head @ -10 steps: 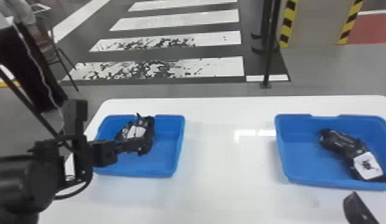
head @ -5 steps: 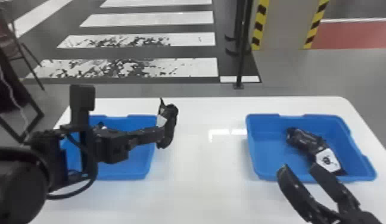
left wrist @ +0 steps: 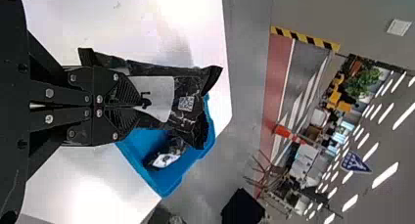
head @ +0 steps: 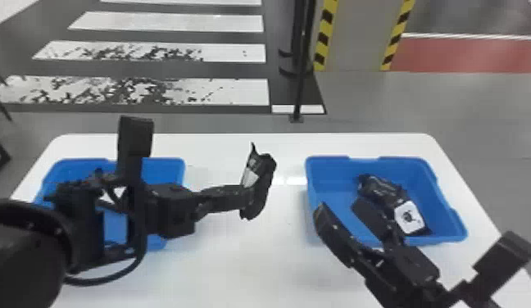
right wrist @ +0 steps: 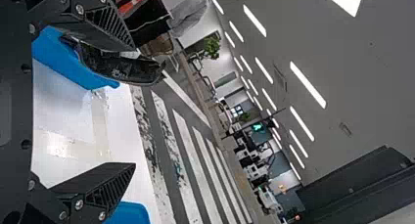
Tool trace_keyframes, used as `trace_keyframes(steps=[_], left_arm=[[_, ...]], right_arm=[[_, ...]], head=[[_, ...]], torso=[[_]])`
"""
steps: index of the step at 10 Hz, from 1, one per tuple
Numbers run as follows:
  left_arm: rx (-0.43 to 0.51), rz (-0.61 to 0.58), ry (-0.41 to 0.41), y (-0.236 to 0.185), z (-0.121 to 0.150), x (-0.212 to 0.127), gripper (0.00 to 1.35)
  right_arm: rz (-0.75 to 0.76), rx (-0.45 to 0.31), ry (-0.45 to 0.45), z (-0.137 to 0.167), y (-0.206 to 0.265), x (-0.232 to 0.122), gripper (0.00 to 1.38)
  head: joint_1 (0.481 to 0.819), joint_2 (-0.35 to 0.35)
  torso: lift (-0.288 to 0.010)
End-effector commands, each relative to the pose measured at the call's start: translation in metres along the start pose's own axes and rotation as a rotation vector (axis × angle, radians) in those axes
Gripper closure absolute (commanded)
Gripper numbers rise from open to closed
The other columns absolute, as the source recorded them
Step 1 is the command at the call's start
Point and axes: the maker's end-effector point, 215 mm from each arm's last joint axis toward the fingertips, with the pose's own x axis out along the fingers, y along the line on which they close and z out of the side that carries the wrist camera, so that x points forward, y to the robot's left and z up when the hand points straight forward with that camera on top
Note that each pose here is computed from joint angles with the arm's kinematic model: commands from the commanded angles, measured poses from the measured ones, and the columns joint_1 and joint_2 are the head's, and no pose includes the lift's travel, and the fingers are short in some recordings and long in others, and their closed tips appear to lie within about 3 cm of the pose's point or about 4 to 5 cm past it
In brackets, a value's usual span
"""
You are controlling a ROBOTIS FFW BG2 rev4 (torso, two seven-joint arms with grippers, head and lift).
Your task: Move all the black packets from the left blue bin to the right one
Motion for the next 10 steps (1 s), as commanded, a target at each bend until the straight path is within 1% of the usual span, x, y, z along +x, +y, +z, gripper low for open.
trace_keyframes(steps=[1,3,5,8,9,10], left_arm=[[0.006,-0.060,0.008,-0.025,-0.002,0.012,1.20],[0.011,-0.097,0.015,-0.039,-0.003,0.018,1.20],[0.017,-0.121,0.021,-0.050,-0.004,0.023,1.20],[0.016,-0.161,0.033,-0.065,-0.008,0.031,1.20],[0.015,-0.167,0.037,-0.068,-0.010,0.032,1.20],[0.017,-0.167,0.035,-0.067,-0.008,0.032,1.20]], right_arm=[[0.010,-0.009,-0.012,0.005,-0.004,0.012,0.20],[0.019,-0.021,-0.015,0.006,-0.007,0.023,0.20],[0.049,-0.015,-0.024,0.008,0.003,0.034,0.20],[0.079,0.000,-0.013,0.000,0.009,0.050,0.20],[0.085,0.014,-0.018,0.000,0.009,0.054,0.23],[0.091,0.014,-0.021,0.002,0.010,0.056,0.65]], head=[[0.695,-0.061],[0.695,-0.092],[0.695,-0.109],[0.695,-0.104],[0.695,-0.104],[0.695,-0.105]], torso=[[-0.140],[-0.140],[-0.140],[-0.140],[-0.140],[-0.140]])
